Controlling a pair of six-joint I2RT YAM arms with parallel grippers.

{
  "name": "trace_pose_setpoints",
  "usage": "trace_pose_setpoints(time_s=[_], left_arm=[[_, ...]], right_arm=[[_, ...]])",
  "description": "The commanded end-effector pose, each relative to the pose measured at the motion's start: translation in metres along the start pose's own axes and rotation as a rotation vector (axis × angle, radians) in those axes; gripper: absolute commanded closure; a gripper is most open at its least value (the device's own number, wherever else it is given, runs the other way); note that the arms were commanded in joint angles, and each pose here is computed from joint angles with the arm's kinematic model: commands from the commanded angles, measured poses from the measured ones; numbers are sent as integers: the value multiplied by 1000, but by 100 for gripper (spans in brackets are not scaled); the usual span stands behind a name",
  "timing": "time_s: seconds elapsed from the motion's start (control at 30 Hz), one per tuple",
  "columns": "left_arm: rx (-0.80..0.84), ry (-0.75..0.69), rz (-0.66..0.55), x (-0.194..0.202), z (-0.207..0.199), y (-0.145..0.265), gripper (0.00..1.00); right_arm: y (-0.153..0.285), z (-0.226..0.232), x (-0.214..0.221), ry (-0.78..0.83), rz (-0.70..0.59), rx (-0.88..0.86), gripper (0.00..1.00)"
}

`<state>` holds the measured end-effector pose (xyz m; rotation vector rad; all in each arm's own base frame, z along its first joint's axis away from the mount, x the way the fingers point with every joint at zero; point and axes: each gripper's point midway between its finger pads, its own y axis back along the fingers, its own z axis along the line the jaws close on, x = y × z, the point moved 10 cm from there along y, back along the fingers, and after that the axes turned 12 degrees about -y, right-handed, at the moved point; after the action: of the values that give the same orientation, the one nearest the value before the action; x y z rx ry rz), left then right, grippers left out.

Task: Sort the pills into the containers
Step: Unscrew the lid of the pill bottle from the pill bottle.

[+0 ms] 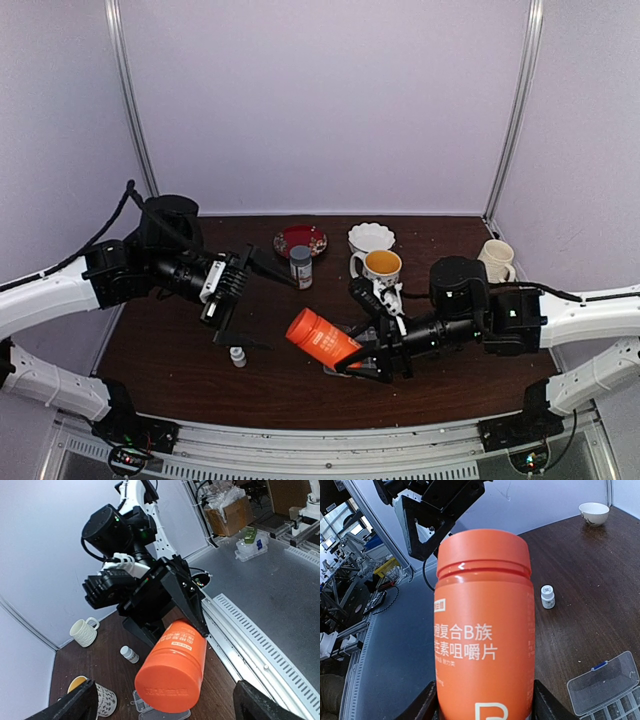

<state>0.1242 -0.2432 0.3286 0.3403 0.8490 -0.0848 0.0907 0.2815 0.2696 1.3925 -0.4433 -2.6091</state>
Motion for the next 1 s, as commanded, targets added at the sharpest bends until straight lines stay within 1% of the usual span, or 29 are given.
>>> trace_pose_setpoints(time_s=[0.0, 0.2, 0.37, 0.67, 0.87, 0.97], left_arm=[[37, -90, 24, -3, 2, -3, 2], [92, -92, 34, 0, -1, -10, 5], [91, -94, 47, 2, -1, -11, 10], [99, -86, 39, 3, 1, -13, 27], [106, -71, 49, 6, 0, -16, 32], [106, -67, 51, 7, 0, -16, 39]], right_arm=[[-3, 10, -18, 4, -13, -75, 74], [-10, 11, -23, 7, -4, -87, 74], [-13, 11, -24, 9, 0, -91, 74], [-16, 9, -24, 4, 3, -89, 74], [-16, 9, -24, 1, 1, -90, 74], [-17, 8, -23, -1, 1, -86, 74]])
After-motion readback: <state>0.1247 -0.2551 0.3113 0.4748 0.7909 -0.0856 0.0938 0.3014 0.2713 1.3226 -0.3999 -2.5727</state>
